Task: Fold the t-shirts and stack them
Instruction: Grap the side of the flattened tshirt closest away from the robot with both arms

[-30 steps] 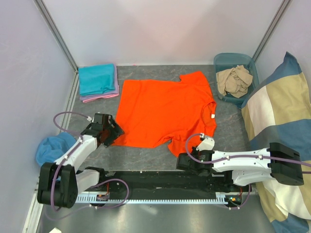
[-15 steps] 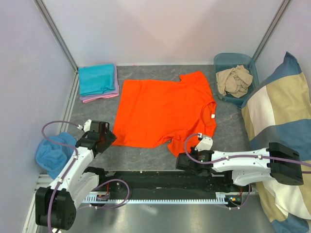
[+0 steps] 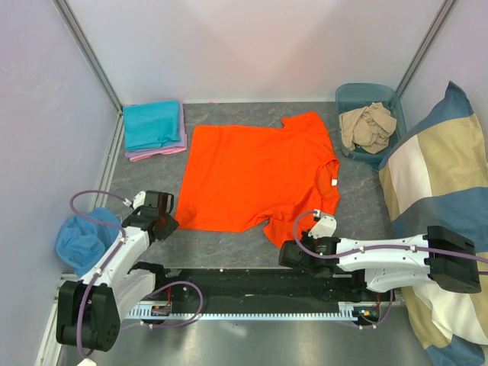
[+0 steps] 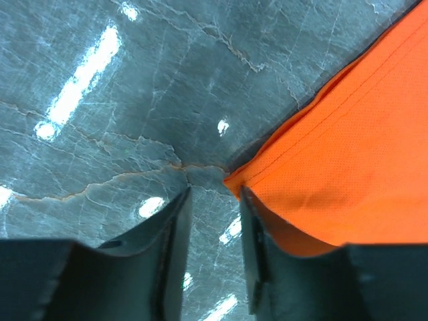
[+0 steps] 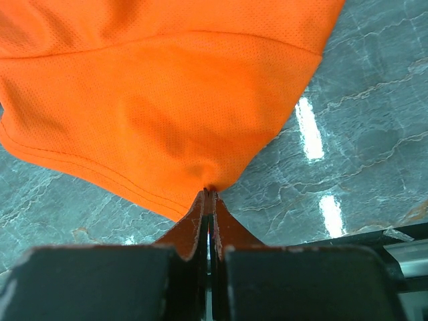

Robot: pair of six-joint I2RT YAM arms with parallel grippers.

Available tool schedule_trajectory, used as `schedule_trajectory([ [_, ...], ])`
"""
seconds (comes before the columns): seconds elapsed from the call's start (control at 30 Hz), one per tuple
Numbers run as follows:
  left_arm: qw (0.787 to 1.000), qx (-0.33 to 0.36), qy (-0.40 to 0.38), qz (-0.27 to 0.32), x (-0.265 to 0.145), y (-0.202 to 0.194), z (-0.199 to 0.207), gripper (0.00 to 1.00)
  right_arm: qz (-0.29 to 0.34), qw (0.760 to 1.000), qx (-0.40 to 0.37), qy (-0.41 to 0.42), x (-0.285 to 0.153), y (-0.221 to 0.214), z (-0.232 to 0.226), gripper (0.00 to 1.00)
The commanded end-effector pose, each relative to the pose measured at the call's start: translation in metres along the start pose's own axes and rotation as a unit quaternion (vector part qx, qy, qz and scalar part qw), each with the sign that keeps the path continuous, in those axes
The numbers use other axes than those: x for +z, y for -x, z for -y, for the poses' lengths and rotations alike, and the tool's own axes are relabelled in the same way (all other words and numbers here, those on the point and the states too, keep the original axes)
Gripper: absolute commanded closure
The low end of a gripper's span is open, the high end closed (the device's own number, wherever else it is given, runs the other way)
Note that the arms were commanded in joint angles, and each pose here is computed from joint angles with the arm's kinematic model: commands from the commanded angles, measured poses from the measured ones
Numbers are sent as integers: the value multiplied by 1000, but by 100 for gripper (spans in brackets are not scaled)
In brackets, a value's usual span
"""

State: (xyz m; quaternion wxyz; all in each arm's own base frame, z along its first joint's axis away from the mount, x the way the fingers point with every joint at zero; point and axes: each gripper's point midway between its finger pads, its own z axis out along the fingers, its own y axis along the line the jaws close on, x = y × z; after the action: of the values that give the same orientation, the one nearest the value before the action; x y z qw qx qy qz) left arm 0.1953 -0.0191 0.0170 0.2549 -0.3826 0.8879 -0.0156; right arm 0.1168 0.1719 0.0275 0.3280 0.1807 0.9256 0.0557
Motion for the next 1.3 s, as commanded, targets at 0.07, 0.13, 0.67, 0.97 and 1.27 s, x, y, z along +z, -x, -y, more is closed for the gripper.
schedule_trajectory([
  [0.07,1000,-8,-5,1,8,3,9,62,9,1000,10,6,1,4,1,100],
  [0.13,1000,-8,-10,4,10,6,14,62,9,1000,11,6,1,4,2,100],
  [0.67,999,-9,-39,4,-2,15,30,58,5,1000,12,0,5,3,7,100],
  [0.97,999,-13,-47,16,-11,21,32,52,2,1000,8,3,7,0,4,100],
  [1.27,999,-6,-35,8,1,17,31,52,2,1000,11,0,8,1,6,100],
])
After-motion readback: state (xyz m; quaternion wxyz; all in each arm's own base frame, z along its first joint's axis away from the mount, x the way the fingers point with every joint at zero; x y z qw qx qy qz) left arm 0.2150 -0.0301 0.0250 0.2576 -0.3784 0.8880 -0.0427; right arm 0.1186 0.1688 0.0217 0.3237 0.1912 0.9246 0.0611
